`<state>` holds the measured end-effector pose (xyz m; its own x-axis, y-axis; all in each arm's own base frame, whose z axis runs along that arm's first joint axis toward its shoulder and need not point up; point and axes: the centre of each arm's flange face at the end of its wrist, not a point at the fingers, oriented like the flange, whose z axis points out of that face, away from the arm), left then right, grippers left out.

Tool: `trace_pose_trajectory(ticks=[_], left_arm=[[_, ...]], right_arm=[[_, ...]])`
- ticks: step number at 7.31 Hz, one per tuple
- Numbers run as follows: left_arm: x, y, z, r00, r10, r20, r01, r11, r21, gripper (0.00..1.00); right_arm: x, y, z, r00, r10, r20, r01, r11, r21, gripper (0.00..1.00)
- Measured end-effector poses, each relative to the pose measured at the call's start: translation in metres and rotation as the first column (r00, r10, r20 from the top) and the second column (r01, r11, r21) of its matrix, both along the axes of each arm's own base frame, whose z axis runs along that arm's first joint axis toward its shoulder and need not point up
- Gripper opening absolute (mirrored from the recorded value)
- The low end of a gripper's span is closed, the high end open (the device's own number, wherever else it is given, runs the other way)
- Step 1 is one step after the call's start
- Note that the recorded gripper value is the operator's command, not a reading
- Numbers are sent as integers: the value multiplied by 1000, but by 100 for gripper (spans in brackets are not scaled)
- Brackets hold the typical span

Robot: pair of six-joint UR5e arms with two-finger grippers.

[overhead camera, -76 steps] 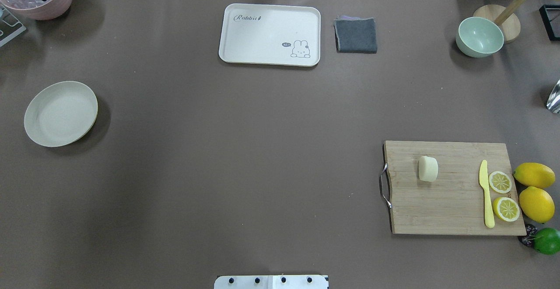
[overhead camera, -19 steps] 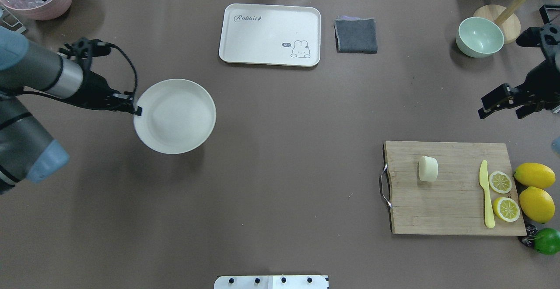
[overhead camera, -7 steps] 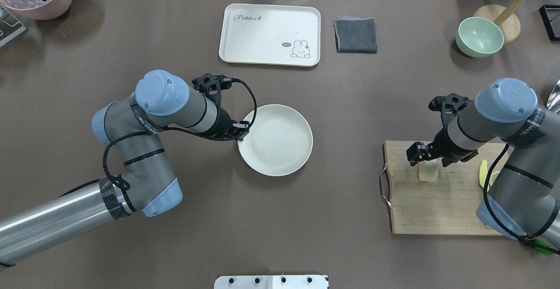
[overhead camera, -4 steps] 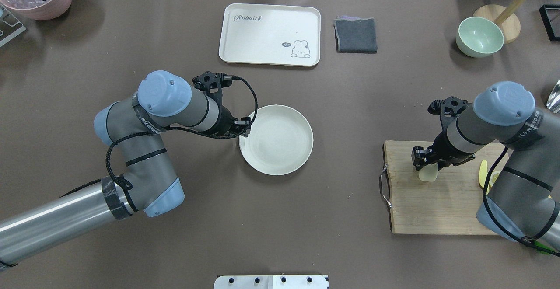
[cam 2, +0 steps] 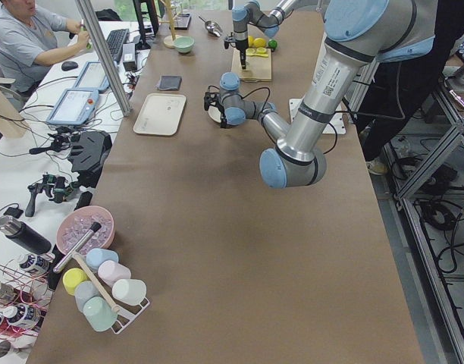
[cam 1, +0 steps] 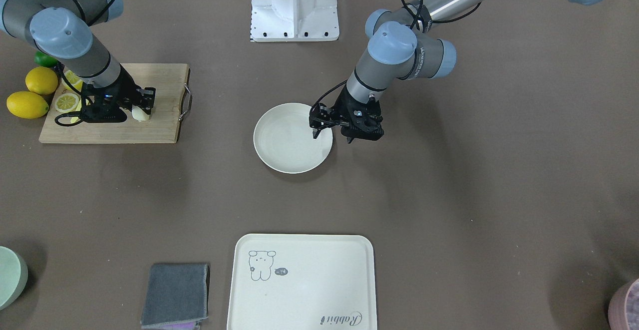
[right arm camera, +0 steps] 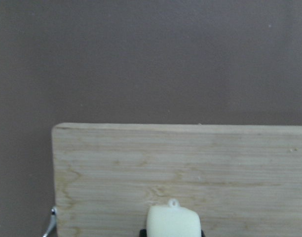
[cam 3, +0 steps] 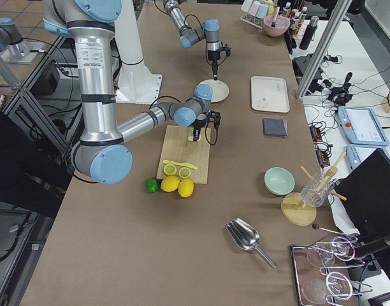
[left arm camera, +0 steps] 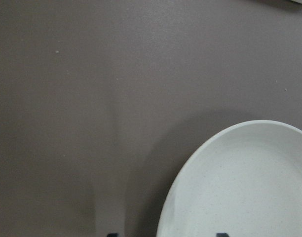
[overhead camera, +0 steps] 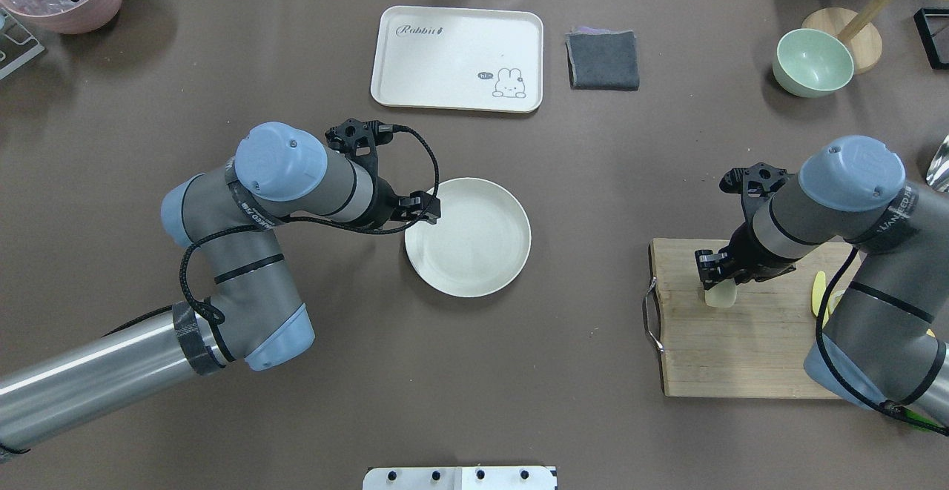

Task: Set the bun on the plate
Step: 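Carry the bun over the white plate with the right gripper while the left arm withdraws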

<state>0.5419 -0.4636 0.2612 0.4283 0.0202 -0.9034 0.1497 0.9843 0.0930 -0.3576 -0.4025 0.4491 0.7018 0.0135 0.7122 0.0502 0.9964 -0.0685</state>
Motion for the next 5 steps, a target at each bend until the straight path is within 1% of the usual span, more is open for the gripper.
trace_pose_trajectory(ticks=[1,3,4,5], left_arm=[[-19,-5,1,1000,-18,-7,18,1000,6,96],[-69,-8,28,999,-55,4,55,998,8,96],[-98,-3,52,998,-54,26,53,998,23,96],[-141,6,85,997,-38,61,35,998,53,96]], right_arm=[[-8,-18,-22,1000,13,23,-13,1000,27,37],[-51,-65,-89,997,33,75,-41,995,96,37],[-84,-80,-126,995,34,92,-46,989,141,37],[-124,-88,-160,995,26,99,-43,983,176,38]])
